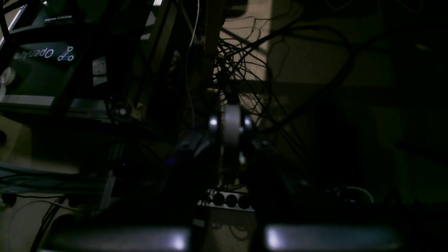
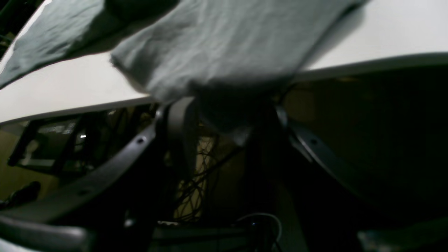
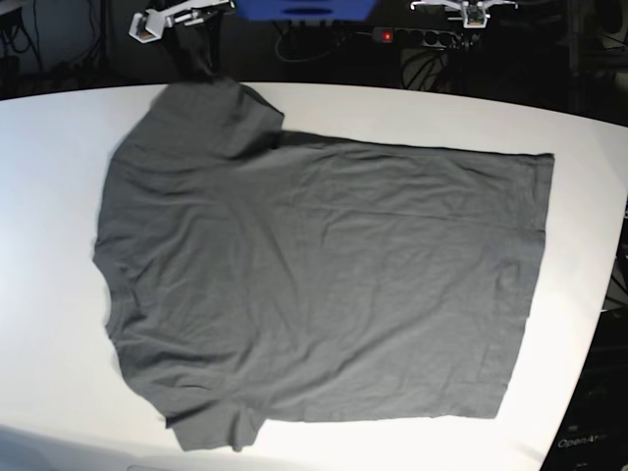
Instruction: Fold the T-shirt properly
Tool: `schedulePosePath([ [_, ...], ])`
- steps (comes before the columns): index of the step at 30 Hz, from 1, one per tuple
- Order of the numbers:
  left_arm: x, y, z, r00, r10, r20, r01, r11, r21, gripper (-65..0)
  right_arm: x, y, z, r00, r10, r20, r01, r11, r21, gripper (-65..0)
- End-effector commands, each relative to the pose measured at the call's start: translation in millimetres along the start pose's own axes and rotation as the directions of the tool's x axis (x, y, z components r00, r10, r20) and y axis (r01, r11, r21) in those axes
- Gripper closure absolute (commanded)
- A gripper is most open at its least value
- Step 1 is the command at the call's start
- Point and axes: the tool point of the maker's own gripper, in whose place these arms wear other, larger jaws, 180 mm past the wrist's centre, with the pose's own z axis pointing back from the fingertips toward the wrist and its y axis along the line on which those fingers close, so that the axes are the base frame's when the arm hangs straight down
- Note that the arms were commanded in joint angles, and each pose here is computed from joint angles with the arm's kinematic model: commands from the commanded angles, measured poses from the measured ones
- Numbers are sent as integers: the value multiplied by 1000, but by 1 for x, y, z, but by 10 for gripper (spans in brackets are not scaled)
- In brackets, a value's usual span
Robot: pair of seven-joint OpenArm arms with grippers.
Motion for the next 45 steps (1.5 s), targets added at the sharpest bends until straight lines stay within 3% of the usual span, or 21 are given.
schedulePosePath([
  [1,1,6,5,1000,-11,16,11,1000,10,-7,5,0,5,1000,-2,19,2,1000,5,-290],
  [26,2,5,4,1000,-10,17,10,1000,10,-7,12,-21,6,999,20,36,-18,999,-48,-289],
  [38,2,5,4,1000,-10,19,10,1000,10,-7,13,-18,0,999,21,40,-20,999,-33,-289],
  [43,2,5,4,1000,-10,17,10,1000,10,-7,14,-17,-2,999,23,41,-21,999,-29,-279],
  [45,1,6,5,1000,-11,16,11,1000,10,-7,14,-17,-2,999,23,41,-21,999,-29,-244],
])
